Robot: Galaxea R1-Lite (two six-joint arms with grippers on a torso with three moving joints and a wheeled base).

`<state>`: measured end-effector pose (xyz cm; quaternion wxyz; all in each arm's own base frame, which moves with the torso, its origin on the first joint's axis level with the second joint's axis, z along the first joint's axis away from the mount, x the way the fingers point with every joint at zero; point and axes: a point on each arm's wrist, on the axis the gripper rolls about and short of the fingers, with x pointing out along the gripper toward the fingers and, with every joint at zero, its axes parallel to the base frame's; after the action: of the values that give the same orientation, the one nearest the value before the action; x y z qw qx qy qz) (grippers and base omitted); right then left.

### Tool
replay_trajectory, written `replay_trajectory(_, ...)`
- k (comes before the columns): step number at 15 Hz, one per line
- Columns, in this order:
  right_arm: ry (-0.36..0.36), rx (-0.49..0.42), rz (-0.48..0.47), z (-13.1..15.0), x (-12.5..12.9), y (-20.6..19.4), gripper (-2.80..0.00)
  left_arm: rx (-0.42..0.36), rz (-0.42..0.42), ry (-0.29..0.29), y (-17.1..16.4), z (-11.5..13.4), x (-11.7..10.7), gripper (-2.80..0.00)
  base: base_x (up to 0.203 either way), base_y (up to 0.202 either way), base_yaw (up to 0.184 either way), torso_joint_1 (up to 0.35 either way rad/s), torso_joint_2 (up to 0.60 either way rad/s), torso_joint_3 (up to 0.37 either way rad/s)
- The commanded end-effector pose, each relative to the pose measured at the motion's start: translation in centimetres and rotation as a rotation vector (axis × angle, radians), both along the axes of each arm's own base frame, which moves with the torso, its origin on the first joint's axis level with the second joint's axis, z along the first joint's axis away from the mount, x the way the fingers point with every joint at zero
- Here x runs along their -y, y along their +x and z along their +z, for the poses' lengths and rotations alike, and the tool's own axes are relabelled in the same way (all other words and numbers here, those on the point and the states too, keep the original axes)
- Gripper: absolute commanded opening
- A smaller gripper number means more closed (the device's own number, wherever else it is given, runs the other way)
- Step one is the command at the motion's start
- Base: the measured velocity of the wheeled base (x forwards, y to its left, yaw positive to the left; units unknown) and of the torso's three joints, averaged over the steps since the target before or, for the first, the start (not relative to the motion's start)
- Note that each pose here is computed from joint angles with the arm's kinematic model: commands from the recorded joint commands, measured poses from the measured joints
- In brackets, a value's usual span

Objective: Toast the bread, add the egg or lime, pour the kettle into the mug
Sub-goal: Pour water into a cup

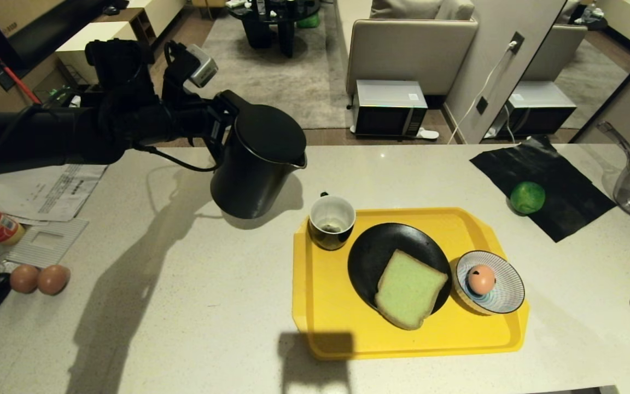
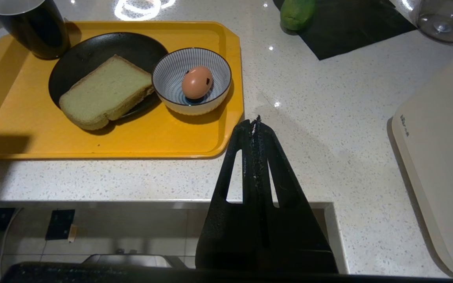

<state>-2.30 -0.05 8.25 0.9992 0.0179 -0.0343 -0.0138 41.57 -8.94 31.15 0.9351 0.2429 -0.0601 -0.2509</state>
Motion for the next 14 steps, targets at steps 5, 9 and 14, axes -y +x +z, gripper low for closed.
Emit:
replay_trajectory(5,0.0,-0.027,0.0,-0.7,0.0,0.2,-2.8,0.013,-0.006,0.156,-0.7,0.1,2.1,-2.8,0.0,0.0,0.0,0.0,0.0,0.0)
replay_trajectory(9,0.0,-0.027,0.0,-0.7,0.0,0.2,-2.8,0.023,0.026,0.238,-1.0,-0.1,3.1,-2.8,0.0,0.0,0.0,0.0,0.0,0.0)
replay_trajectory(14,0.0,-0.027,0.0,-0.7,0.0,0.2,-2.8,0.035,0.067,0.3,-1.3,-0.2,4.1,-2.8,0.0,0.0,0.0,0.0,0.0,0.0)
